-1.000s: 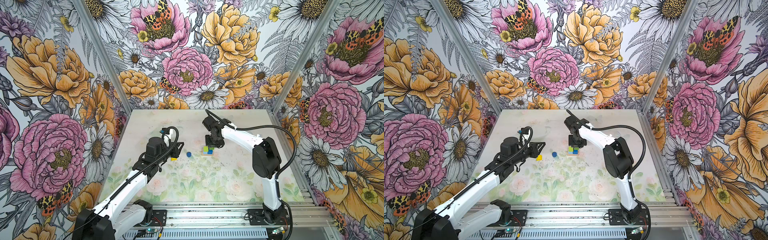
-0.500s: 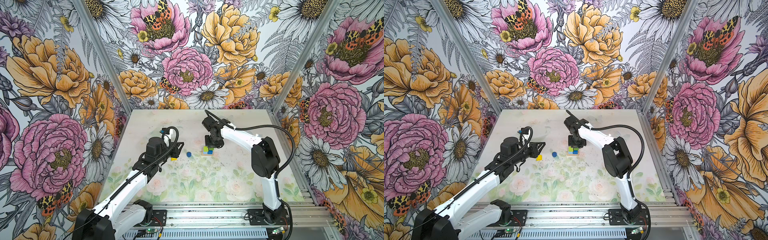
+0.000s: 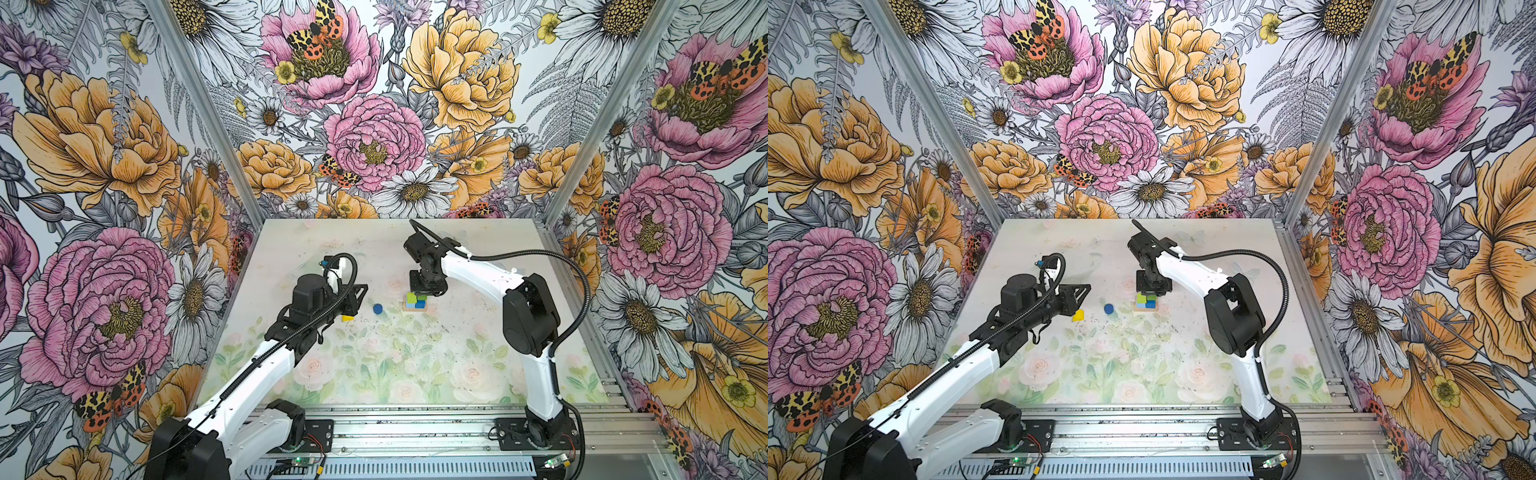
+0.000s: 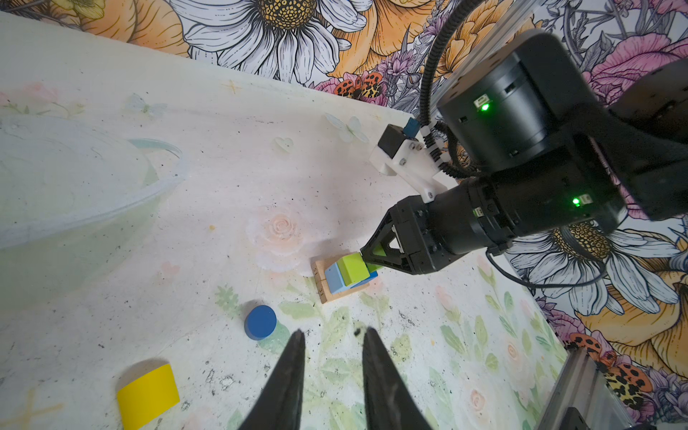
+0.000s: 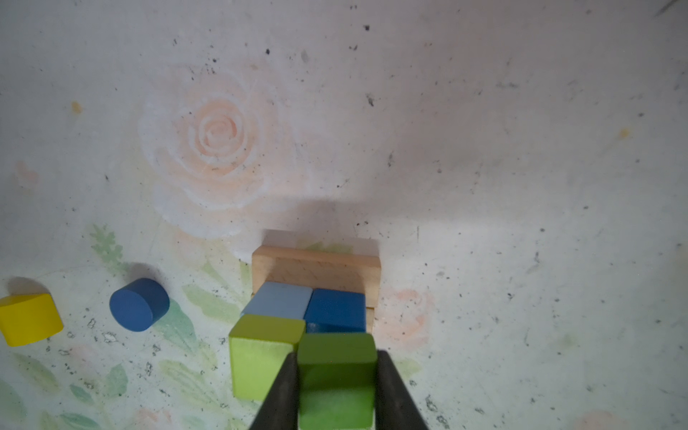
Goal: Build the wood block tower
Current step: 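Lower the darker green cube onto the blue cube beside the lime-green cube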
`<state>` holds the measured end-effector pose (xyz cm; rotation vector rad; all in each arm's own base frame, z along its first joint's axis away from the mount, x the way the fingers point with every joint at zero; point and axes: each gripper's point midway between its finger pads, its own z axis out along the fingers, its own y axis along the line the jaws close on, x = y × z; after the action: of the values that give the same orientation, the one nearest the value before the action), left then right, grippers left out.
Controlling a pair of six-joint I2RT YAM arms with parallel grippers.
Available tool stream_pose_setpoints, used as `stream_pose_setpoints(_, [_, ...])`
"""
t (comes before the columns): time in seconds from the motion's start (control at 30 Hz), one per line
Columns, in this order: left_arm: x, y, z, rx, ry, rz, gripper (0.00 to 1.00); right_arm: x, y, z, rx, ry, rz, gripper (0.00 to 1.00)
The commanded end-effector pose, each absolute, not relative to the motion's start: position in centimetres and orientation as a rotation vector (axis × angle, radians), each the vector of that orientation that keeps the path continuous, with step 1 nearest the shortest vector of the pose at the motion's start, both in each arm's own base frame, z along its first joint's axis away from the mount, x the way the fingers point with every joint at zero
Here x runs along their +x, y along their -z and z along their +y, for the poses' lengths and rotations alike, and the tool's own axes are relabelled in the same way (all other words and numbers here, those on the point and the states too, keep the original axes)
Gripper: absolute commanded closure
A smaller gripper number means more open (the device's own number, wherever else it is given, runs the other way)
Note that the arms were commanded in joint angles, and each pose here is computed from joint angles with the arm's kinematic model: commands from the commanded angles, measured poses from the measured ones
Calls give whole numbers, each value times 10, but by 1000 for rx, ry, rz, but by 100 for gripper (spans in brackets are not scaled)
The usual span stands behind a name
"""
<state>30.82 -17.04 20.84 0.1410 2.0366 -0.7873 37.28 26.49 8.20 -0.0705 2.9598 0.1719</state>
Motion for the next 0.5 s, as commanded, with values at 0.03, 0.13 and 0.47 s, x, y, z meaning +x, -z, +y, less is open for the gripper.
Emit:
stream_pose_setpoints(0.03, [307,-222,-173,167,791,1986,71,375,-85,272,-66,-185,2950,71])
stream_pose_setpoints(0.13, [307,-222,-173,167,793,1986,72,375,-85,272,-67,-184,2950,69])
stream_pose_setpoints(0.47, [307,-222,-173,166,792,1987,71,375,-84,272,-67,-181,2952,66])
